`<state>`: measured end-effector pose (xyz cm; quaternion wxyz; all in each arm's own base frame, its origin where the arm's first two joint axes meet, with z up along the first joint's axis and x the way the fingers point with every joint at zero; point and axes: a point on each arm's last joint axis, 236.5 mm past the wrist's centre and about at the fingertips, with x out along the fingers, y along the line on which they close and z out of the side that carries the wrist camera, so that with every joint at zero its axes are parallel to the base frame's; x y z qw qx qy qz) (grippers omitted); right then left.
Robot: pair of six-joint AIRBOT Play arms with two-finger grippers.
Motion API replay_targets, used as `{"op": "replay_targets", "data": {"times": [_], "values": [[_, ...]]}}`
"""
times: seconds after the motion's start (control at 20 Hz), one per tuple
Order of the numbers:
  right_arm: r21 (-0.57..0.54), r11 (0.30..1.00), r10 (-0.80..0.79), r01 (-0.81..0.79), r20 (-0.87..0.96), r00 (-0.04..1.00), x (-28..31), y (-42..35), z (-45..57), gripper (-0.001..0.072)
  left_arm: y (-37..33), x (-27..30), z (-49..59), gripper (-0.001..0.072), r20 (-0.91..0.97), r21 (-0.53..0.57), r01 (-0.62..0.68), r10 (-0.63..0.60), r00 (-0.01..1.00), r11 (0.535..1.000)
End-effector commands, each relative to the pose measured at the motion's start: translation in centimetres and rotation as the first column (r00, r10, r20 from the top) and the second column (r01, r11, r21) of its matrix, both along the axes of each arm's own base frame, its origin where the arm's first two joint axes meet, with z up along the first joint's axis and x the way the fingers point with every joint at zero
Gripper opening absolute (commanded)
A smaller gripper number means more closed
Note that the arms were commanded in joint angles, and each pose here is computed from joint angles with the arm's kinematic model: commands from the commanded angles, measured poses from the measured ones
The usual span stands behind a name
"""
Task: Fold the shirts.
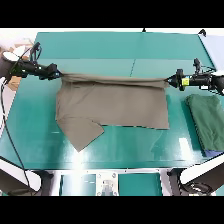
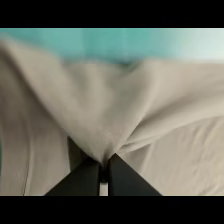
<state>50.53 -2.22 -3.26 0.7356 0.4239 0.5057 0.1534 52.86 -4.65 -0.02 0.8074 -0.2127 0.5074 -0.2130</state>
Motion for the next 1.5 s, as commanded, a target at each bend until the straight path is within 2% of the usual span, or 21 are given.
{"op": "replay_targets", "data": {"times": [0.0,0.55,0.6,0.65,0.7,0.75,0.8,0.85,1.0,1.1,1.15,1.3,1.35,1.45], "values": [[-0.042,0.998,0.047,-0.052,-0.098,0.994,-2.4,-0.2,-2.0,0.0012,0.7,-2.2,-1.9,0.0031,-0.107,0.050,0.027,-0.022,0.994,0.998],[-0.092,0.994,0.040,-0.066,-0.265,0.964,-5.6,-0.2,-5.8,0.0014,-1.3,-5.1,-5.7,0.0031,-0.233,0.051,0.087,-0.073,0.970,0.995],[-0.090,0.995,0.022,-0.050,-0.289,0.957,-5.8,-0.3,-5.9,0.0064,-1.4,-5.2,-5.7,0.0032,-0.244,0.047,0.082,-0.068,0.967,0.996],[-0.078,0.996,0.015,-0.041,-0.310,0.951,-6.1,-0.3,-5.7,0.0177,-1.6,-5.8,-5.5,0.0032,-0.267,0.036,0.092,-0.079,0.960,0.995],[-0.061,0.997,0.025,-0.048,-0.325,0.945,-6.4,-0.3,-5.2,0.0239,-1.4,-6.6,-5.1,0.0044,-0.302,0.032,0.108,-0.094,0.949,0.994],[-0.046,0.997,0.042,-0.061,-0.338,0.940,-6.8,-0.4,-4.1,0.0273,-1.0,-7.5,-4.3,0.0253,-0.345,0.038,0.124,-0.104,0.933,0.992],[-0.043,0.997,0.051,-0.071,-0.350,0.935,-7.2,-0.7,-3.0,0.0281,-0.4,-8.3,-3.4,0.0385,-0.389,0.047,0.130,-0.102,0.916,0.990],[-0.064,0.995,0.048,-0.077,-0.369,0.928,-7.9,-1.2,-1.9,0.0281,0.3,-9.4,-2.3,0.0384,-0.428,0.055,0.135,-0.099,0.898,0.989],[-0.261,0.959,-0.013,-0.114,-0.440,0.898,-12.4,-4.5,0.3,0.0280,2.3,-13.2,-0.5,0.0383,-0.507,0.097,0.112,-0.048,0.861,0.989],[-0.337,0.934,-0.060,-0.115,-0.466,0.883,-16.6,-4.8,1.2,0.0273,3.3,-17.1,-0.2,0.0383,-0.519,0.136,0.075,0.006,0.855,0.988],[-0.350,0.931,-0.075,-0.102,-0.459,0.885,-18.3,-4.2,1.2,0.0249,3.5,-18.7,-0.3,0.0383,-0.506,0.145,0.038,0.041,0.862,0.989],[-0.345,0.938,-0.153,-0.022,-0.472,0.868,-24.3,-2.1,-0.2,0.0251,3.2,-24.1,-1.5,0.0384,-0.465,0.172,-0.086,0.157,0.871,0.981],[-0.339,0.941,-0.172,-0.004,-0.488,0.856,-26.4,-1.3,-0.9,0.0267,2.7,-26.3,-2.1,0.0385,-0.461,0.177,-0.113,0.183,0.868,0.978],[-0.333,0.941,-0.229,0.068,-0.474,0.850,-28.7,0.4,-2.6,0.0377,1.4,-29.0,-3.9,0.0385,-0.435,0.162,-0.171,0.227,0.871,0.972]]}}
